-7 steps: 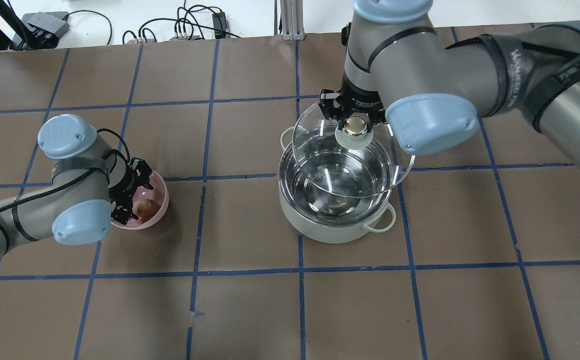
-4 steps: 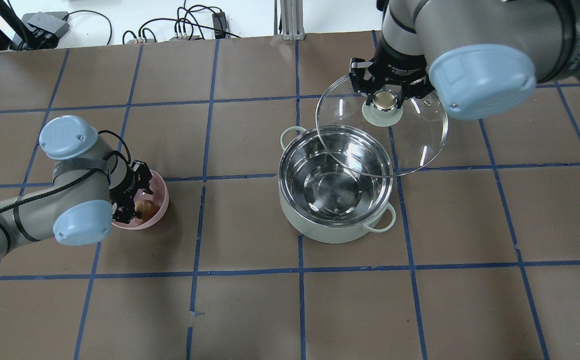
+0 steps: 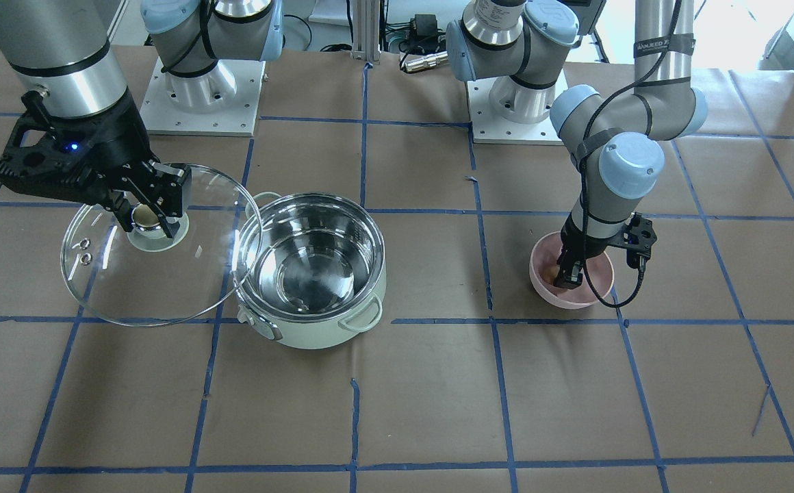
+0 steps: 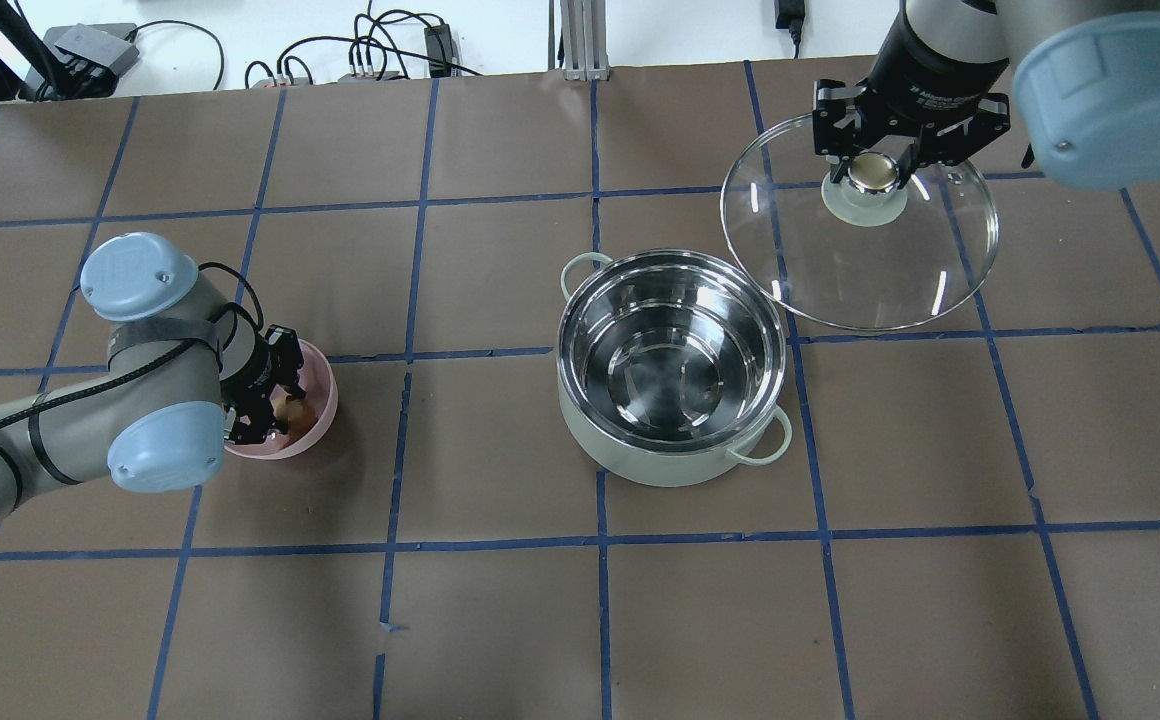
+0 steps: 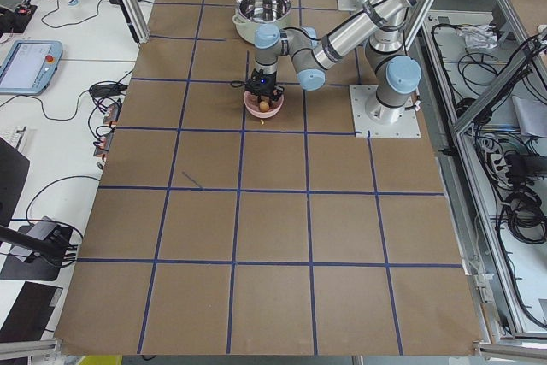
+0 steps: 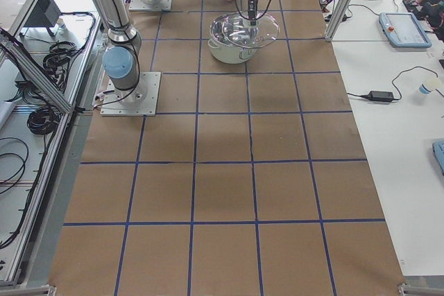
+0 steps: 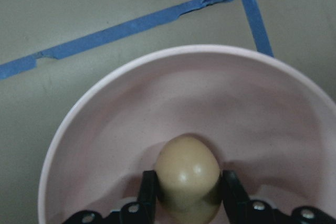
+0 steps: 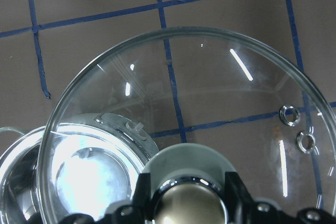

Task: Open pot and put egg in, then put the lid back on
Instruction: 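Move the lid off the pot with the right gripper while the left lifts the egg, then carry the egg with the left gripper over the open pot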

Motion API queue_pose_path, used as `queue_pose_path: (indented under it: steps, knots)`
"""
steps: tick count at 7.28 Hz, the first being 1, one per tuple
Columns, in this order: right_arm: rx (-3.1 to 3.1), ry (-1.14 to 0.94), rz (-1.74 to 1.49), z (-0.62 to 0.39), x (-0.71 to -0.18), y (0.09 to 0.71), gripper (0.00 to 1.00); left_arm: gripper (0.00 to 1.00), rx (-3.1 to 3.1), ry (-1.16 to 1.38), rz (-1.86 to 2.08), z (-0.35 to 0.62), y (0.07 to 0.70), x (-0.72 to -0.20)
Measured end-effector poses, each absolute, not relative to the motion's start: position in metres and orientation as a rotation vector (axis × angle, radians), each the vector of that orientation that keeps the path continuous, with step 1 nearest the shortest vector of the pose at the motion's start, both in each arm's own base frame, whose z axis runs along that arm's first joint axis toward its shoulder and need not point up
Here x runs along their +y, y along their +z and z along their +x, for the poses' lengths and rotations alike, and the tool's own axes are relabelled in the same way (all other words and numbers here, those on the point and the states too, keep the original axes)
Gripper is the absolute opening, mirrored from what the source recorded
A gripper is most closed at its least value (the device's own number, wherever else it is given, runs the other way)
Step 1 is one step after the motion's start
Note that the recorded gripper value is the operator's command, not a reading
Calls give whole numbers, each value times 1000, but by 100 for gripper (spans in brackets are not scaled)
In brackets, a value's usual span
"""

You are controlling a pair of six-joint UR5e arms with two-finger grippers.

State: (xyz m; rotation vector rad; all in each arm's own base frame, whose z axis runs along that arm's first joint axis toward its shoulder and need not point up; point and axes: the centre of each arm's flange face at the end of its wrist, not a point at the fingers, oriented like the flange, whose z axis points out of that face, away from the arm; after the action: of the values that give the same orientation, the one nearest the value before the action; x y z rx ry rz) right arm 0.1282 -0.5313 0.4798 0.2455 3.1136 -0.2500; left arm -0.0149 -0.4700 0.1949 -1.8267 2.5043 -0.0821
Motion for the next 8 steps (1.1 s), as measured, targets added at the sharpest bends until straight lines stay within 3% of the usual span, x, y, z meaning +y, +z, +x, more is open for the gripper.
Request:
queue_pose_path:
  steps: [3,8]
  knots:
    - [3117,-260,240,114,-534,484,34,14,2518,-114,-1824,-14,204,-477]
    - [3122,-244,215,84,-534,487,32,13,2569,-159,-1787,-26,297,-522]
